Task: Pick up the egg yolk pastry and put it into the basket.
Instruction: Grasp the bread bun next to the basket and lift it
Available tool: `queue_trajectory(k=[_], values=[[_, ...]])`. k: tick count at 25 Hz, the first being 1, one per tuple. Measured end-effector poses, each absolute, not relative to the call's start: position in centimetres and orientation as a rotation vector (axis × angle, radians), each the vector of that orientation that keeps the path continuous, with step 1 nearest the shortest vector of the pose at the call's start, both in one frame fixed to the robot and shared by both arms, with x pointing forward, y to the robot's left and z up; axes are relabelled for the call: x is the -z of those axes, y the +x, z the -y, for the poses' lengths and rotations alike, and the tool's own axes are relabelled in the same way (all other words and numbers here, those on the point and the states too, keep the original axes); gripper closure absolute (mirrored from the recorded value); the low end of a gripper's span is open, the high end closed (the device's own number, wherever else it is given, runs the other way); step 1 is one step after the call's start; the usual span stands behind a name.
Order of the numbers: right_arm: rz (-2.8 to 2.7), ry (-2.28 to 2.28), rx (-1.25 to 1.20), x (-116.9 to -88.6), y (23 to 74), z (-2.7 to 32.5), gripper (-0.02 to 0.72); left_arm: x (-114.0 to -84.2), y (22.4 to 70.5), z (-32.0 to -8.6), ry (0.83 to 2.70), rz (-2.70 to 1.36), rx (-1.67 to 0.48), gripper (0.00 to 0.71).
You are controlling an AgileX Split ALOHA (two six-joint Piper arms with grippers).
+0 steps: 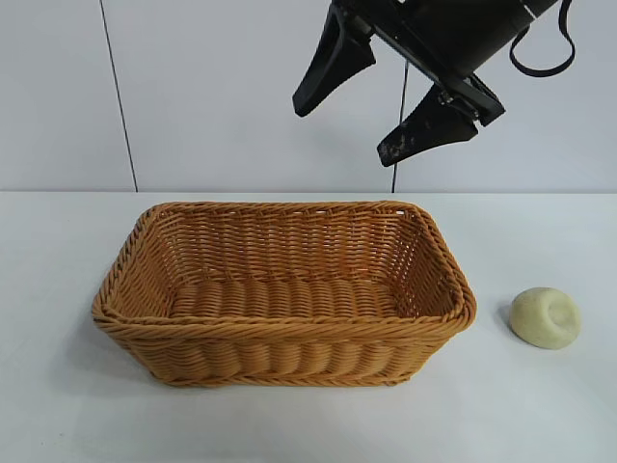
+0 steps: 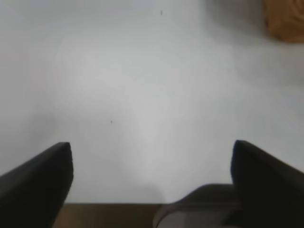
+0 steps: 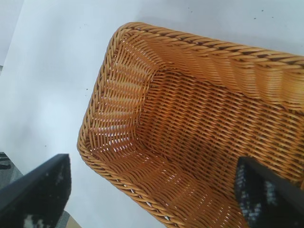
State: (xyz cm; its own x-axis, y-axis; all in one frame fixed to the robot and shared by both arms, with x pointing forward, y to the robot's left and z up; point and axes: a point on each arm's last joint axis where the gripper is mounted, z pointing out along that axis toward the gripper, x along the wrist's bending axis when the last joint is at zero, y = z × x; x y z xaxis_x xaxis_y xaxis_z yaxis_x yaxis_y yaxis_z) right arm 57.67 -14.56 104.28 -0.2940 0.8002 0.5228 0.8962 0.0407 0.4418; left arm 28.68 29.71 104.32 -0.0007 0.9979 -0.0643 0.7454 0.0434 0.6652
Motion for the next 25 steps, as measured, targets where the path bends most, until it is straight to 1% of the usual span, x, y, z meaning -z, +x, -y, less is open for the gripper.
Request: queue_trajectory(k=[5,17,20,22,25], values=[[2.166,-1.780,1.092,-104.3,57.7,14.6,0.062,-104.9,26.6,-29.7,1.661,-1.697,-0.732,0.016],[2.165,-1.781,1.092,-104.3,57.7,14.6,0.062,-105.0,23.5,-29.7,1.531,-1.555,-0.869,0.016],[2.169,-1.790,1.082,-104.2,57.7,14.6,0.062,-105.0,23.4,-29.7,1.526,-1.549,-0.873,0.016],[2.196,-1.805,1.050,-104.1,57.7,15.0,0.062,-105.0,23.3,-29.7,1.525,-1.548,-0.872,0.016],[2.256,-1.887,0.946,-104.0,58.1,16.7,0.062,-105.0,23.3,-29.7,1.525,-1.548,-0.872,0.016]])
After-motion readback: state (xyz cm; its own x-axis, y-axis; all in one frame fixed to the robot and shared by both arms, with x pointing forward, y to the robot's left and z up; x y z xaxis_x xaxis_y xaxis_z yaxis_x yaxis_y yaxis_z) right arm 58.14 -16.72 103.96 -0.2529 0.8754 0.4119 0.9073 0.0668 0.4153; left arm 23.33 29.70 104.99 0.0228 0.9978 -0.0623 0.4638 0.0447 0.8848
